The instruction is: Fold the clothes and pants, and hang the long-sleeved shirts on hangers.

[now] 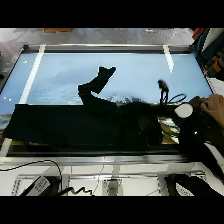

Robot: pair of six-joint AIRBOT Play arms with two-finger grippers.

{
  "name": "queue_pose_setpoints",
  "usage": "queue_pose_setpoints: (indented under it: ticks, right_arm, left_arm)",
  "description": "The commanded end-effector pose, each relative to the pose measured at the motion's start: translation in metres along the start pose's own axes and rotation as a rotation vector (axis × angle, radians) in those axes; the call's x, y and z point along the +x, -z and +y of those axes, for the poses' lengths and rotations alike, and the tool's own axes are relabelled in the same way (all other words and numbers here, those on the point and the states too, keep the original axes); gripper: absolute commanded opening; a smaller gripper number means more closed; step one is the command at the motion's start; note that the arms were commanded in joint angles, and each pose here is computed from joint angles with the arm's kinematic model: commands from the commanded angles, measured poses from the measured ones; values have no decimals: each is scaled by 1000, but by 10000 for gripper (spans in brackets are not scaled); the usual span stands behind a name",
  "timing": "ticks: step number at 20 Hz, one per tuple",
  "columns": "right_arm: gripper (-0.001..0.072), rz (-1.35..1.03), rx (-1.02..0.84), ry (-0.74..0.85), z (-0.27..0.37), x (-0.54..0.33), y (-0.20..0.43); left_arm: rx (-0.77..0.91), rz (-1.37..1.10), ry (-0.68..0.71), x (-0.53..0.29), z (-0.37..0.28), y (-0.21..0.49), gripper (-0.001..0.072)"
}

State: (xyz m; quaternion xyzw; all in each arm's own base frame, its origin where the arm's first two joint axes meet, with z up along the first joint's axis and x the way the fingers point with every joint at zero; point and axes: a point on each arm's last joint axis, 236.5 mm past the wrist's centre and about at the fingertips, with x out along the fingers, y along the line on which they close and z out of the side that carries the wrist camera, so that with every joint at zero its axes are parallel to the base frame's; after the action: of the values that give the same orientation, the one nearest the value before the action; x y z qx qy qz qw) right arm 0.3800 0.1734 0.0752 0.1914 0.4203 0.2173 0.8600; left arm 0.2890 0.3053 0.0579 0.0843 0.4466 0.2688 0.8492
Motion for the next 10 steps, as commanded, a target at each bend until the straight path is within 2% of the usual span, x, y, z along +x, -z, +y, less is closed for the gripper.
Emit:
queue_pose_setpoints:
  ticks: [1, 3, 7, 10]
  right_arm:
    - [29, -189, -75, 143, -29, -36, -73]
    - [29, -252, 17, 220, -70, -51, -90]
    - [30, -233, 165, 329, -147, -57, -87]
    - [30, -202, 266, 376, -189, -48, -76]
  left_arm:
    - [-27, 2, 25, 0, -6, 0, 701]
    - [-86, -18, 66, -1, -16, -5, 701]
    - [-255, -60, 205, -1, -48, -21, 701]
    - [-271, -40, 307, -1, -84, -26, 699]
